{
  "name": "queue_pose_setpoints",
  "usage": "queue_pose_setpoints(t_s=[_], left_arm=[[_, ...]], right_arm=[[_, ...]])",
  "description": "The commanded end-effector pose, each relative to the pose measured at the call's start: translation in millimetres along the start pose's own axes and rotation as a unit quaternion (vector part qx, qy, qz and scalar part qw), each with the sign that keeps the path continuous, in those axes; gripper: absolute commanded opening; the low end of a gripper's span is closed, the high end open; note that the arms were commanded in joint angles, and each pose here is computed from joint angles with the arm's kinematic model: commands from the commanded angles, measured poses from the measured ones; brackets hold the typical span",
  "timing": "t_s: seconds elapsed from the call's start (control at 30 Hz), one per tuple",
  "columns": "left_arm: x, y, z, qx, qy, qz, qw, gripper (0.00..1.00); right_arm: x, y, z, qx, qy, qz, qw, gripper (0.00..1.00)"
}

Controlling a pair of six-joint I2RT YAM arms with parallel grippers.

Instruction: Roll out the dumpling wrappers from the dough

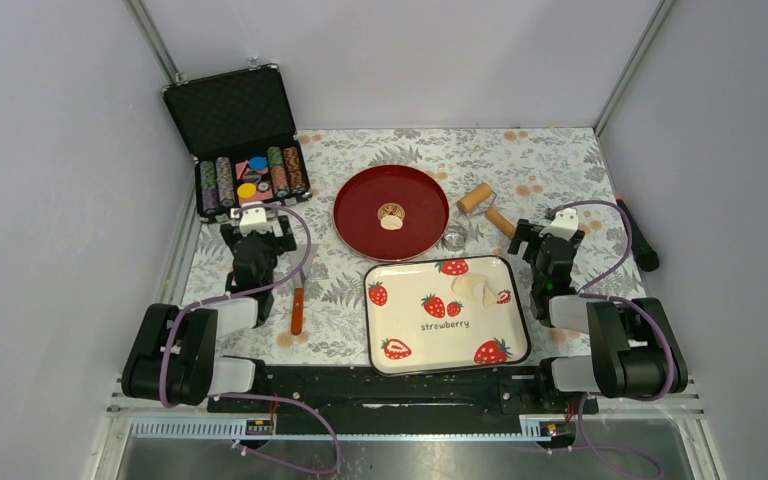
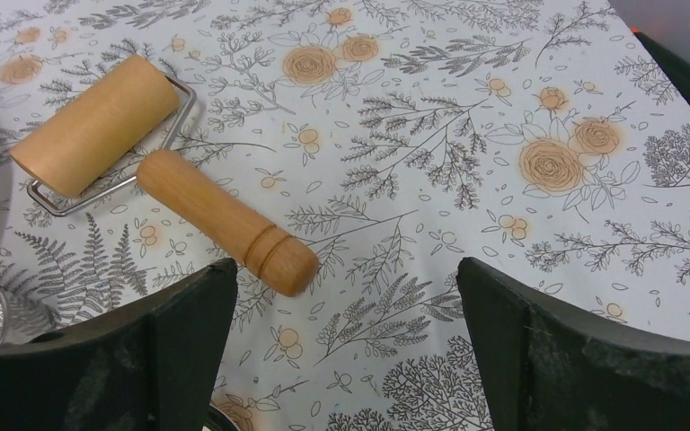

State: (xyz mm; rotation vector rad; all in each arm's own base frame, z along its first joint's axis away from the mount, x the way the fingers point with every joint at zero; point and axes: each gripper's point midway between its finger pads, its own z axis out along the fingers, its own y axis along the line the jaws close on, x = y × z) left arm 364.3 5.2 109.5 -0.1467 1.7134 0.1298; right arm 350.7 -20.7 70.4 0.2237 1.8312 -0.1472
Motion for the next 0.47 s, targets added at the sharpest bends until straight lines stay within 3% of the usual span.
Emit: queue_pose_setpoints(t_s=[0.0, 0.43], left_arm=[[-22.4, -3.8, 4.8, 0.010, -0.039, -0.008, 0.999, 0.99], [-21.4, -2.1, 10.5, 0.014, -0.026, -0.016, 0.999, 0.99]], right_arm=[[-25.3, 0.3, 5.7, 0.007, -0.040, 0.016, 0.999, 1.00], [-25.9, 0.9, 6.1, 0.005, -0.042, 0.015, 0.999, 1.00]])
